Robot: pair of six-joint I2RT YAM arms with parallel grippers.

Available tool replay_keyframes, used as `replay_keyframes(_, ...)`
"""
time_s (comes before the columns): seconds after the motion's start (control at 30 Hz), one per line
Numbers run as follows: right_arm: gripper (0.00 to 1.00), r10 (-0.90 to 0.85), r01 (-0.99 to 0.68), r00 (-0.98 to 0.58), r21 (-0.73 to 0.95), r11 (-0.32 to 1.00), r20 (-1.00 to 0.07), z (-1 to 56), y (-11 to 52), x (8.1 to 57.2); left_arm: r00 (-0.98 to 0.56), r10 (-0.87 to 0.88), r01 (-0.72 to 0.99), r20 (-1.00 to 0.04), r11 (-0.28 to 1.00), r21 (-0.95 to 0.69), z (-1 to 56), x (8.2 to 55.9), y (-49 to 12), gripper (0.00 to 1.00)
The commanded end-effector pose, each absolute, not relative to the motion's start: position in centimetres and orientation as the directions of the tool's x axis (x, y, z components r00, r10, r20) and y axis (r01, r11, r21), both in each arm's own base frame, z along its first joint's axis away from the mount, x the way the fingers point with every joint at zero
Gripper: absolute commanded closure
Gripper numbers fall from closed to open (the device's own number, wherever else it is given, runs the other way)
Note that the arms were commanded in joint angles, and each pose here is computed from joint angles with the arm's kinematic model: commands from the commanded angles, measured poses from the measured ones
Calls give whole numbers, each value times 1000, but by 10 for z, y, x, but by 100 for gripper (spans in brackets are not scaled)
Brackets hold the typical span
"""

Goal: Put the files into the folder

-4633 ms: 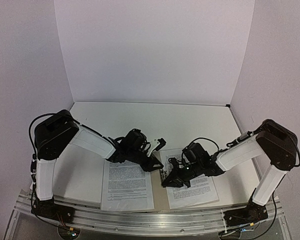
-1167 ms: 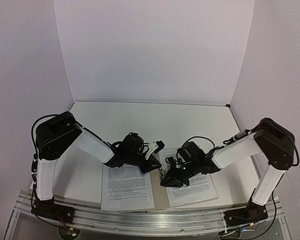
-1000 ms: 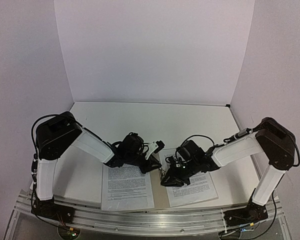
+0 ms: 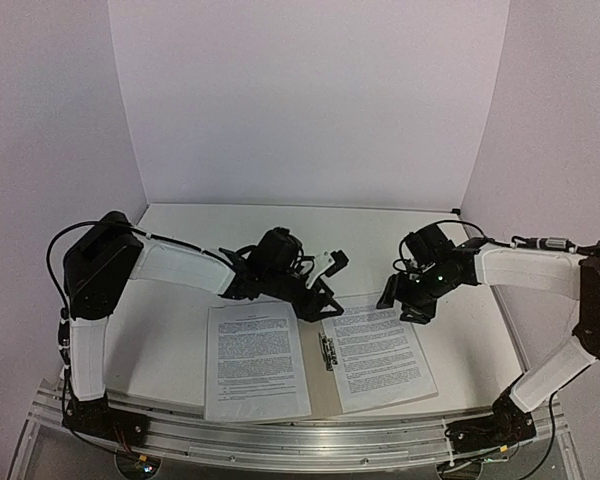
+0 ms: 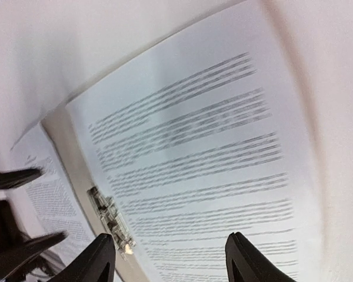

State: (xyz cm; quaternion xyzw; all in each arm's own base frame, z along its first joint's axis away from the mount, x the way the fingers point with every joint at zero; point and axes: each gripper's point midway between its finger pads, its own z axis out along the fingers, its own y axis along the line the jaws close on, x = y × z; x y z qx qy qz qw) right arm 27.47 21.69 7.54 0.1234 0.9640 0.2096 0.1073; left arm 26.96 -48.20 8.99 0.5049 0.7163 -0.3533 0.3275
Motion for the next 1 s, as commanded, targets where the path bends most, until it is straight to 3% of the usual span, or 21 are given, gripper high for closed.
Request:
replay_keyframes(0.0,32,268,207,-938,264,942,-219,81,170,282,-322,471,924,-822,346,-163,175,308,-459,26)
replay_keyframes(0.1,31,232,165,-945,280,946,-228,93,183,295,-601,468,772,-647,549,-320,164,335,-401,15)
replay_keyframes(0.2,37,185,109,-954,301,947,-236,103,214,303,-854,362,506,-375,748,-429,129,341,-314,11)
replay_keyframes(0.3,38,104,45,-961,227,973,-256,102,255,288,-938,196,318,-287,819,-478,117,336,-243,5)
replay_keyframes(0.43,39,14,-20,-969,134,991,-247,86,305,265,-984,74,149,-163,845,-513,91,310,-199,2)
replay_keyframes(0.57,42,-74,-87,-971,47,995,-226,64,337,251,-996,7,57,-91,821,-568,74,284,-192,2)
replay_keyframes(0.73,44,-147,-136,-973,-73,988,-175,40,346,234,-995,-12,44,-95,828,-559,63,279,-185,3)
replay_keyframes(0.97,55,-172,-151,-975,-145,978,-141,17,338,232,-995,-17,43,-101,823,-566,60,278,-185,5)
